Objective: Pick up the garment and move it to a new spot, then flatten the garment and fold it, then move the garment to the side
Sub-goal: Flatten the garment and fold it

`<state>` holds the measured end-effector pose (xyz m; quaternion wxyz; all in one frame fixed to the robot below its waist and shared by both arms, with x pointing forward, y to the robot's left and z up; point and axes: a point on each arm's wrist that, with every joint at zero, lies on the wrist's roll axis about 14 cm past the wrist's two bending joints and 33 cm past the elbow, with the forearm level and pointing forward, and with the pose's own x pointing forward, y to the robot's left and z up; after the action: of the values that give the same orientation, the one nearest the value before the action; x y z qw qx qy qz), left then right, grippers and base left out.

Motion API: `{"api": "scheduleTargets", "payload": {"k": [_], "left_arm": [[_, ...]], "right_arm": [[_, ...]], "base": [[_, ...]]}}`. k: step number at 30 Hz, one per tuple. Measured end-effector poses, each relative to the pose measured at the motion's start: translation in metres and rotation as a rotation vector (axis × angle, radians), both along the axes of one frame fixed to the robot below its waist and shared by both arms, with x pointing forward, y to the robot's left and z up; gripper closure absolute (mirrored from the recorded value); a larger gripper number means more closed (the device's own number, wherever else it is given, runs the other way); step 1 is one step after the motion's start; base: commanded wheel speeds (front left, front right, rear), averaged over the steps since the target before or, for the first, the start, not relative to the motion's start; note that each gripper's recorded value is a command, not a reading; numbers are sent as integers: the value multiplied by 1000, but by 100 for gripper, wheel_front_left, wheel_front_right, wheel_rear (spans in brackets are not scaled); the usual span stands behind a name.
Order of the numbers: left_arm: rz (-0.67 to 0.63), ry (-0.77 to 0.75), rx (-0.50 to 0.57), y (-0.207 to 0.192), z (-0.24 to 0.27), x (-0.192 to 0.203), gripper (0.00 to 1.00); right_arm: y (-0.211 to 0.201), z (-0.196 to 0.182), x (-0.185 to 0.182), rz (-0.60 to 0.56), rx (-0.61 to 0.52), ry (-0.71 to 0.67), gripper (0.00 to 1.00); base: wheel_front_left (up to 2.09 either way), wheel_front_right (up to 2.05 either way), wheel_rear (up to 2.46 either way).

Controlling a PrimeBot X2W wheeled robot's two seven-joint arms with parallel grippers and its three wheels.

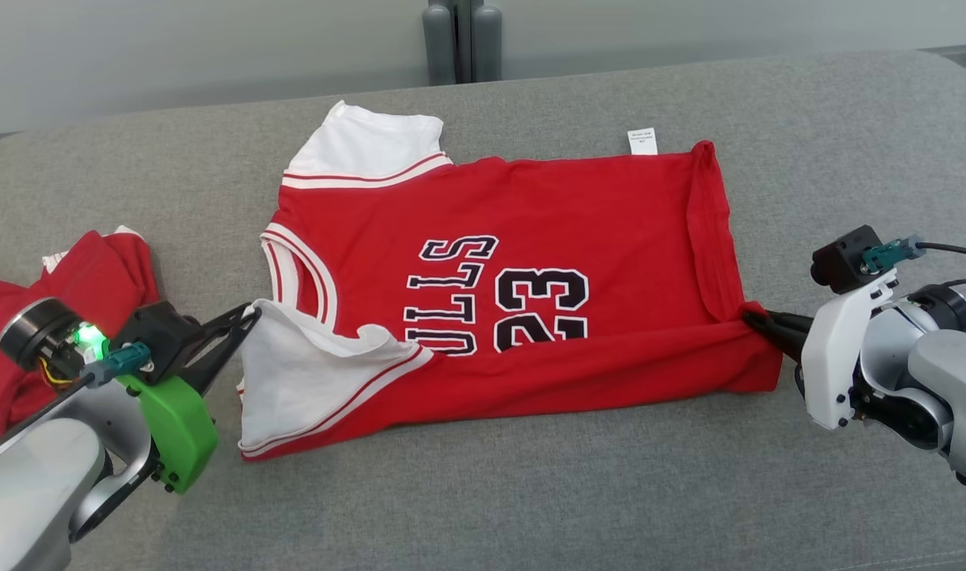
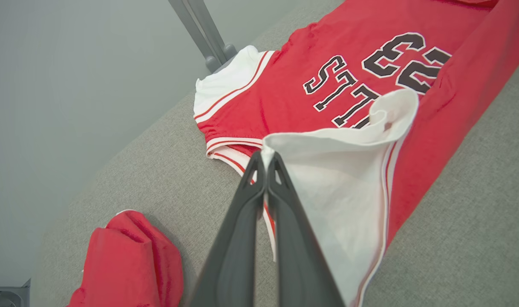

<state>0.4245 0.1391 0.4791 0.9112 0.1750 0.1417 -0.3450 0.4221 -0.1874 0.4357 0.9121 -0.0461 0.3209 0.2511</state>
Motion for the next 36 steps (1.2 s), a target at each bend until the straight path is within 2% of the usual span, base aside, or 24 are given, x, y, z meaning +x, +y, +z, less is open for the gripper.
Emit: {"api": "scheduleTargets", "payload": {"k": [15,16,17,18,22,28,32,34,36], "left_arm": [[-15,5,71,-6,-16,47,100],[-2,13,74,-4,-19,50,91],[9,26,79,-2,-24,51,0],[22,47,84,-1,-29,51,0],[54,54,65,2,-33,55,0],[247,-177,-142,11,28,89,0],[393,-268,-234,24,53,88,0],[459,-351,-341,26,85,86,0],[489,-404,-417,24,103,76,0]], "right_arm": [[-8,-8,20,-69,28,-22,100],[-8,-9,21,-71,27,-21,100],[-8,-9,22,-75,31,-30,57],[-8,-9,24,-78,36,-38,0],[-6,-4,31,-102,72,-67,0],[-27,48,61,-232,192,-317,0],[-33,84,70,-273,244,-448,0],[-36,122,77,-300,300,-571,0],[-37,132,71,-317,321,-636,0]], "base": [[0,0,0],[0,0,0],[0,0,0],[0,0,0],[0,0,0],[0,0,0],[0,0,0],[0,0,0],[0,0,0]]}}
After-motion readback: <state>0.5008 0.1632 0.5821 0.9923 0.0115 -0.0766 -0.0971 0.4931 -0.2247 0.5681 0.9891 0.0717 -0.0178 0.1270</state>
